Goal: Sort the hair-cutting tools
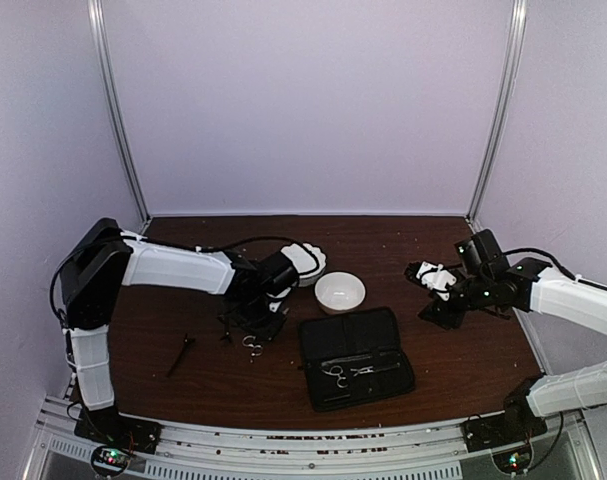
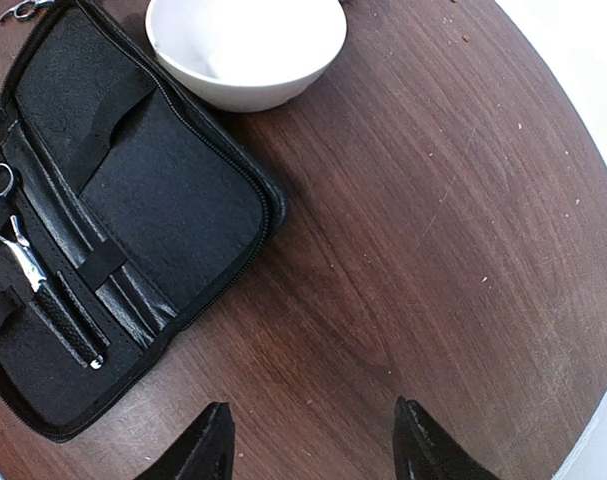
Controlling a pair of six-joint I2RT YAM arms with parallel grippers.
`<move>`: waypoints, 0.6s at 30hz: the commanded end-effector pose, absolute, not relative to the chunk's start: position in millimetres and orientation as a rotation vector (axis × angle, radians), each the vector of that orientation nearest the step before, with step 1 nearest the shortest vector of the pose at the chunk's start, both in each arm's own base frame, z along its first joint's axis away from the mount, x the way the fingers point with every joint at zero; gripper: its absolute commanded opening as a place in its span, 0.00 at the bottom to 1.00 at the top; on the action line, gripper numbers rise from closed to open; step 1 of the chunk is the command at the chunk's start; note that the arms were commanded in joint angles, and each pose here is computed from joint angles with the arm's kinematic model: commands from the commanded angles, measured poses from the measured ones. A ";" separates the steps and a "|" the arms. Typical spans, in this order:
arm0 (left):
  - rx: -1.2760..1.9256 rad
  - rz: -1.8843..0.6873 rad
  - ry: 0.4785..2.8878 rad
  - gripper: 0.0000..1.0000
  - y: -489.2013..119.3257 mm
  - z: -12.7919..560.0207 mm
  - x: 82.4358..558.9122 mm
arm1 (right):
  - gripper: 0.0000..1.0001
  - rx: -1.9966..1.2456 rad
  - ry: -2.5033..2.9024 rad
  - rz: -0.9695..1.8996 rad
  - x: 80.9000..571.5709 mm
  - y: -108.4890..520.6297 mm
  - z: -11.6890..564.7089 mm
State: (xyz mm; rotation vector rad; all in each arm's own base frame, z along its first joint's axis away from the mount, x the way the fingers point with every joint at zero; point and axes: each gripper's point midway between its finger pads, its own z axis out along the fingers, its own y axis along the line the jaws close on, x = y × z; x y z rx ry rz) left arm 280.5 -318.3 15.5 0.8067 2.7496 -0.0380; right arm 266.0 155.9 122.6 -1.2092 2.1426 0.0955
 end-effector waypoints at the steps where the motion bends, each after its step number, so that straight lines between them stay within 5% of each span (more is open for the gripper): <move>1: 0.719 0.062 2.897 0.18 -273.9 -4.5 244.6 | 0.55 -1.192 2.135 0.119 271.7 160.8 130.6; 4: 0.647 0.035 2.955 0.18 -265.5 -7.5 225.6 | 0.55 -1.211 2.146 0.139 270.9 163.5 128.7; 9: 0.718 -0.110 2.927 0.44 -296.9 4.0 201.3 | 0.55 -1.215 2.142 0.146 270.3 164.5 129.1; 18: 0.700 0.107 2.845 0.48 -261.4 37.2 207.4 | 0.55 -1.227 2.144 0.166 266.8 165.9 128.1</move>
